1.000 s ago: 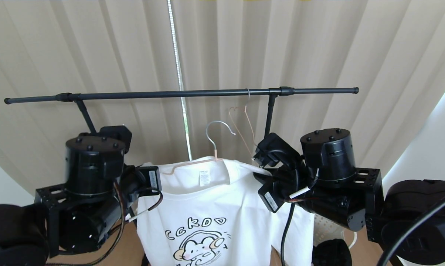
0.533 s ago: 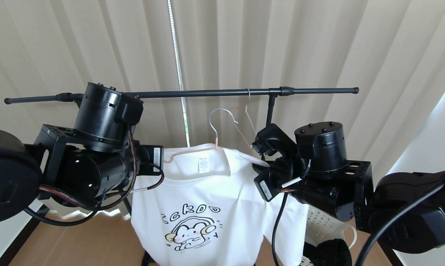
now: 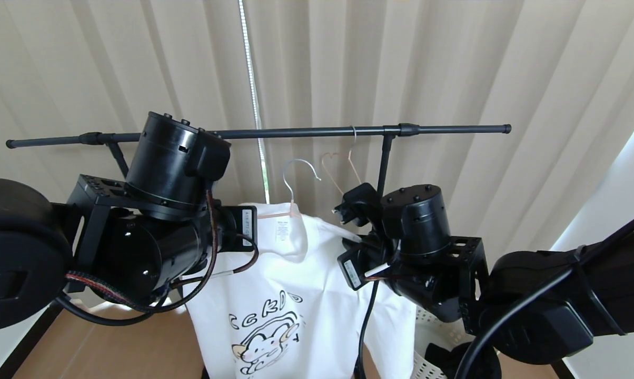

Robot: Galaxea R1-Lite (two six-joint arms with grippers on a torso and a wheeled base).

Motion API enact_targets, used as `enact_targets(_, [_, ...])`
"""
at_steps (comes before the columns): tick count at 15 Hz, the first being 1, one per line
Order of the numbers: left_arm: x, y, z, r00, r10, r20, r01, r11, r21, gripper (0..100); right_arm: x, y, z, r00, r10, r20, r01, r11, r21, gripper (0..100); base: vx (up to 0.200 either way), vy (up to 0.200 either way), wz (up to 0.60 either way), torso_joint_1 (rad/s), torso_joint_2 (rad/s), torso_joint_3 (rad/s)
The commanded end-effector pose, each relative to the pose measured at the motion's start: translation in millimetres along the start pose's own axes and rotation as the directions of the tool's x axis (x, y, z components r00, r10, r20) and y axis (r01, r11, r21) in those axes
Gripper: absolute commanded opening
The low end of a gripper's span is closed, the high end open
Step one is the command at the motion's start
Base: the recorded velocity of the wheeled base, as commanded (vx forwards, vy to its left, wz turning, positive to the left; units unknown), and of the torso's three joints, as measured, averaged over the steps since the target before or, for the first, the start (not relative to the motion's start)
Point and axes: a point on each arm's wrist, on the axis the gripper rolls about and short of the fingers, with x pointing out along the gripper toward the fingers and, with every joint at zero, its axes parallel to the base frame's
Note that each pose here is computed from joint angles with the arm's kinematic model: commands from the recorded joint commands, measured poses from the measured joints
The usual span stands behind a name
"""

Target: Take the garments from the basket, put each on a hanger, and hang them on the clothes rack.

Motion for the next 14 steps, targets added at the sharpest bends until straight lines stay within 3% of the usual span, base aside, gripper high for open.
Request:
enact_targets(1, [-1, -2.1, -1, 1.0, -0.007, -0.001, 0.007, 1.0, -0.005, 0, 9, 8.7, -4.3, 1.0, 0.001, -0.014, -0.001, 1.0, 0.001, 0, 0.0, 0.0, 0.0, 0.0, 0.0, 0.0])
enact_targets(5, [-6, -4.2, 7, 0.999, -0.023, 0.027, 0.024, 0.999, -0.042, 0, 18, 20.3, -17.1, 0.998, -0.031, -0.053, 0.03, 0.999, -0.017, 0, 0.0, 0.0, 0.0, 0.0, 0.0, 0.0])
enact_targets(8, [-7, -5.2, 9, 0.999, -0.029, 0.032, 0.03, 0.998, -0.052, 0, 21, 26.6, -19.3, 0.999, -0.029, -0.032, 0.028, 0.999, -0.017, 0, 0.0, 0.0, 0.0, 0.0, 0.0, 0.0])
enact_targets(11, [-8, -6.1, 9, 0.999, -0.034, 0.034, 0.035, 0.998, -0.052, 0, 19, 25.8, -15.4, 1.0, -0.027, -0.01, 0.027, 1.0, -0.003, 0, 0.0, 0.0, 0.0, 0.0, 0.0, 0.0])
enact_targets(14, [-7, -6.1, 6, 0.999, -0.031, 0.028, 0.033, 0.998, -0.049, 0, 9, 21.1, -1.5, 0.998, -0.012, 0.067, 0.009, 0.999, 0.043, 0, 0.0, 0.0, 0.0, 0.0, 0.0, 0.0])
